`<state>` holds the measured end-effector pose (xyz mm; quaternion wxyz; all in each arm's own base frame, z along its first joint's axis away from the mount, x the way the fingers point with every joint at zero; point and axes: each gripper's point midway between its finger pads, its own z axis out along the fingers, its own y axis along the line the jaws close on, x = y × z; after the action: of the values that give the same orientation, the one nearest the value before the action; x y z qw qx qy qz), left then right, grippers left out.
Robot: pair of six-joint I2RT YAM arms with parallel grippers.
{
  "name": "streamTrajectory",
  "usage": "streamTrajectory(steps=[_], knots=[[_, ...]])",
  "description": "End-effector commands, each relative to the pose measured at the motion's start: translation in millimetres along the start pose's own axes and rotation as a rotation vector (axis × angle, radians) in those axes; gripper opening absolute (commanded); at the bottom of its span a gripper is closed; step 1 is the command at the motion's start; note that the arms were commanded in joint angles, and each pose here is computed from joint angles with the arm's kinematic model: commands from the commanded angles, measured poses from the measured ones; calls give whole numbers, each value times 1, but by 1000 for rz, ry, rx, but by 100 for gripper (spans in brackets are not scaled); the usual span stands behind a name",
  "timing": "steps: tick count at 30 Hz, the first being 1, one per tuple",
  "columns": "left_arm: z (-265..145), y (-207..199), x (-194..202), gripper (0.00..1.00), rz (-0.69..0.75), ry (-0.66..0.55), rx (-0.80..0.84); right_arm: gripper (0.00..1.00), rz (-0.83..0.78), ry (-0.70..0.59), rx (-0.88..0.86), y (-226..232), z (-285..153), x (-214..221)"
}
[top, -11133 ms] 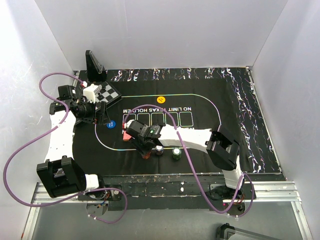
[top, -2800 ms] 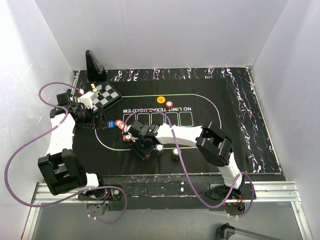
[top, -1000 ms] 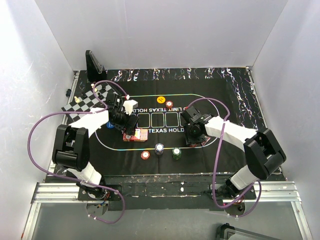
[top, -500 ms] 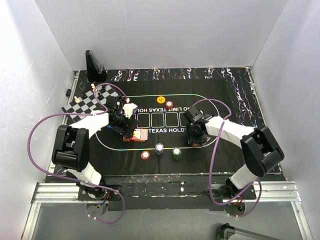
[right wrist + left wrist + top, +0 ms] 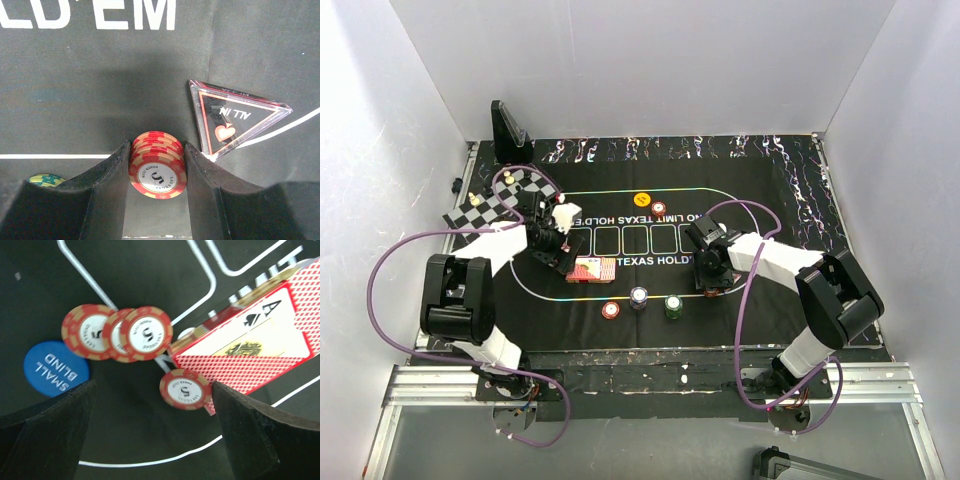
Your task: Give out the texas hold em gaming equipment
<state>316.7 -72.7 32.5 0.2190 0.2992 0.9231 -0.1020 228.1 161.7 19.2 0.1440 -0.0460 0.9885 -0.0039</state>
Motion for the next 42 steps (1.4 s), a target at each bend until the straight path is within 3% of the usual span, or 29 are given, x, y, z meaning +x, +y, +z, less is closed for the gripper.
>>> streamTrajectory(steps=[1, 10, 17, 28, 35, 42], knots=[[-15, 24, 9, 100, 16, -2, -81, 6, 22, 11, 58, -8, 2, -1], [-27, 37, 0, 100, -30, -40, -97, 17, 18, -5, 75, -14, -9, -3], [-53, 28, -16, 100, -63, -95, -74, 54, -2, -22, 53, -11, -18, -10], [-103, 27, -33, 100, -153, -189, -30, 68, -30, -163, -40, 12, -72, -58], [-129, 27, -38, 100, -242, -245, 49, 75, -203, -305, -230, 77, -138, -75], [-136, 27, -34, 100, -267, -258, 26, 83, -427, -251, -313, 154, -135, -40]])
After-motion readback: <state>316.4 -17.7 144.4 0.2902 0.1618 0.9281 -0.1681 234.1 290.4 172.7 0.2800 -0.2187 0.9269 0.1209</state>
